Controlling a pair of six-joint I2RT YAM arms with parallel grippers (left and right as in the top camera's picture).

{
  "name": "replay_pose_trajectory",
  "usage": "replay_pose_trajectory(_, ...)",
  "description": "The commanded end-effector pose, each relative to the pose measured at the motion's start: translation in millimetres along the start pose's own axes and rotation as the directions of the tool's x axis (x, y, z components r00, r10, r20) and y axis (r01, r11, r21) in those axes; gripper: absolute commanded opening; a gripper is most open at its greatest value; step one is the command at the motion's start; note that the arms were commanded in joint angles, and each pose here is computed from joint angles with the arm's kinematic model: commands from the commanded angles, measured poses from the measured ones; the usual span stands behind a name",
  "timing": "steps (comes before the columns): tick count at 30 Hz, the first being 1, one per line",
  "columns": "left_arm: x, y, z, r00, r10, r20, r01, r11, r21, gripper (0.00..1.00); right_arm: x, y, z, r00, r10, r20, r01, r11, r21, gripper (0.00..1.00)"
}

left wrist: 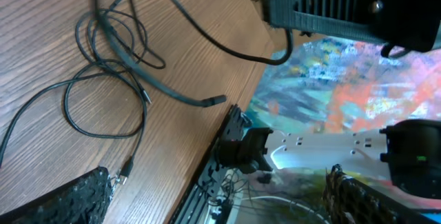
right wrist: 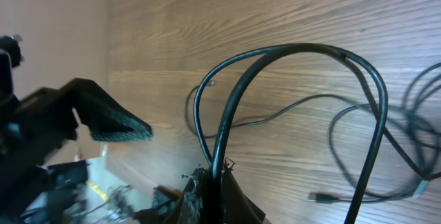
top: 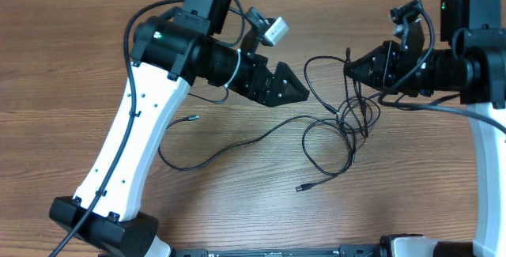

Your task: Untangle cables

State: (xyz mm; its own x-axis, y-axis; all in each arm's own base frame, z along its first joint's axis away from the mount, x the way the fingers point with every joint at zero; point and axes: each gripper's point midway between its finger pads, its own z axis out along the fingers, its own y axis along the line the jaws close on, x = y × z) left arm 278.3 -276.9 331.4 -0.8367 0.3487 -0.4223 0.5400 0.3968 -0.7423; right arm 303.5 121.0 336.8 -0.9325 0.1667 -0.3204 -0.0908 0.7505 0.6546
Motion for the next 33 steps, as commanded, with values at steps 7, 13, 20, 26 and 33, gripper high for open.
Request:
replay_pose_trajectory(7, -14.4, 13.9, 7.1, 0.994, -0.096, 0.046, 0.100, 0.990, -0.100, 0.99, 5.3, 12.8, 0.3, 0.999, 0.014, -0.032, -0.017, 0.997, -0.080, 0.04)
replay_pose_trajectory(13, -11.9, 66.3, -5.4, 0.923, -0.338, 0.183, 0.383, 0.852, -0.358, 1.00, 5.6, 12.8, 0.3, 0.999, 0.015, -0.033, -0.018, 0.997, -0.081, 0.04)
replay_pose_trajectory(20, -19.4, 60.7, 3.0, 0.905, -0.381, 0.189, 0.422, 0.859, -0.291, 1.00, 10.3, 22.9, 2.8, 0.999, -0.002, -0.053, -0.004, 0.993, -0.116, 0.04)
replay_pose_trajectory(26, -25.5, 53.8, 6.7, 0.912, -0.368, 0.181, 0.404, 0.882, -0.244, 0.75, 17.9, 38.8, 11.3, 0.995, -0.059, -0.076, 0.048, 0.989, -0.142, 0.04)
replay_pose_trajectory(33, -23.8, 54.4, 6.7, 0.910, -0.374, 0.177, 0.409, 0.878, -0.248, 0.47, 22.6, 51.7, 14.5, 0.992, -0.094, -0.089, 0.077, 0.980, -0.184, 0.04)
